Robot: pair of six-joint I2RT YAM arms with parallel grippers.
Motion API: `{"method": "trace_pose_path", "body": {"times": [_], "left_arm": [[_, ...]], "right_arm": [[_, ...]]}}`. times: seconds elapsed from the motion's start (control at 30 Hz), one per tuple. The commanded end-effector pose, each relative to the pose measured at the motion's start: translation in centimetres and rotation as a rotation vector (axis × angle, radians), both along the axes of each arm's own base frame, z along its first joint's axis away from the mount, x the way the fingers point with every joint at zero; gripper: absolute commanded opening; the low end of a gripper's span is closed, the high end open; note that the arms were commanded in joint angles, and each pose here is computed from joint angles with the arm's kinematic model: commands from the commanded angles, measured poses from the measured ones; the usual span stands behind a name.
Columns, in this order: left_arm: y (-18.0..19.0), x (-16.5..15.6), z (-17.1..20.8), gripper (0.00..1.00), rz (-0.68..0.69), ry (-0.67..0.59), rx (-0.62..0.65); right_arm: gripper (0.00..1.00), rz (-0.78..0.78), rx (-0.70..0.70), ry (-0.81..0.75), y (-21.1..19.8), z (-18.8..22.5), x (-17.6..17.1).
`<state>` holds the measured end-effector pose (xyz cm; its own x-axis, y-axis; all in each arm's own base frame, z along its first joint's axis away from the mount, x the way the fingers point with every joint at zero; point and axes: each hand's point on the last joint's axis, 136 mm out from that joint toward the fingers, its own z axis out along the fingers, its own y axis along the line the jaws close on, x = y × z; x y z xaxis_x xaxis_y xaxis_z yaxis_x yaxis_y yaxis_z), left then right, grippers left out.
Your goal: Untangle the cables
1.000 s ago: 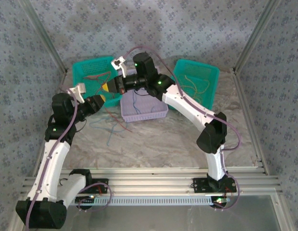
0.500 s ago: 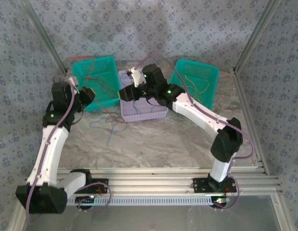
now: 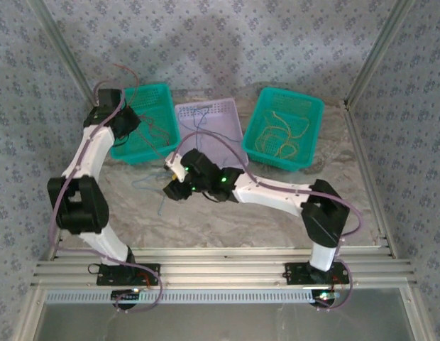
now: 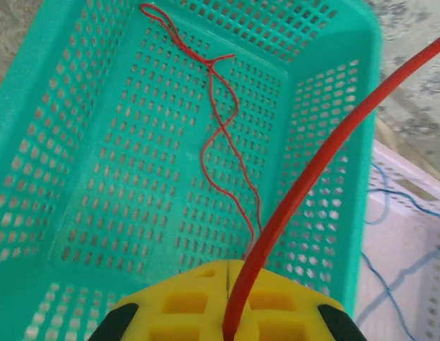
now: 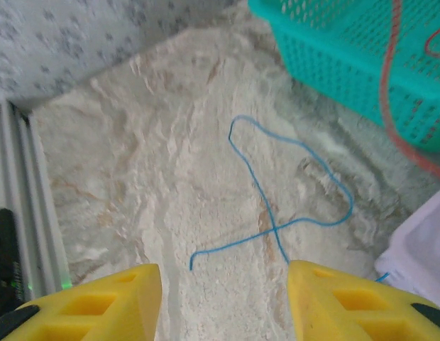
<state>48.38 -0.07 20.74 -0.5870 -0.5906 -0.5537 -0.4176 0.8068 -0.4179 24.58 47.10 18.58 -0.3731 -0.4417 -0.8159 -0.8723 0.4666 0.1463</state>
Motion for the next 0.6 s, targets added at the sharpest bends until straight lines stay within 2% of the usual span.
{"method": "trace_pose_path", "body": {"times": [0.0, 0.17, 0.33, 0.43, 0.57], "left_arm": [[0.8, 1.8, -0.6, 0.0, -0.016, 0.035, 0.061], [0.8, 4.7, -5.0, 0.0, -0.029, 0.132, 0.065], [0.8, 6.5, -9.0, 0.0, -0.039, 0.214, 0.072], [0.9, 6.2, -12.1, 0.0, -0.045, 0.305, 0.083], [0.7, 6.3, -13.7, 0.0, -0.048, 0.319, 0.075]], "right_arm": [[0.52, -0.036, -0.06, -0.063, 1.1, -2.2, 1.1], [0.52, -0.044, -0.169, -0.105, 2.9, -6.0, 1.3], [0.52, -0.061, -0.205, -0.09, 3.7, -8.7, 2.1], [0.52, -0.066, -0.217, -0.088, 4.1, -9.5, 2.5], [0.52, -0.059, -0.236, -0.067, 4.6, -11.1, 2.6]]}}
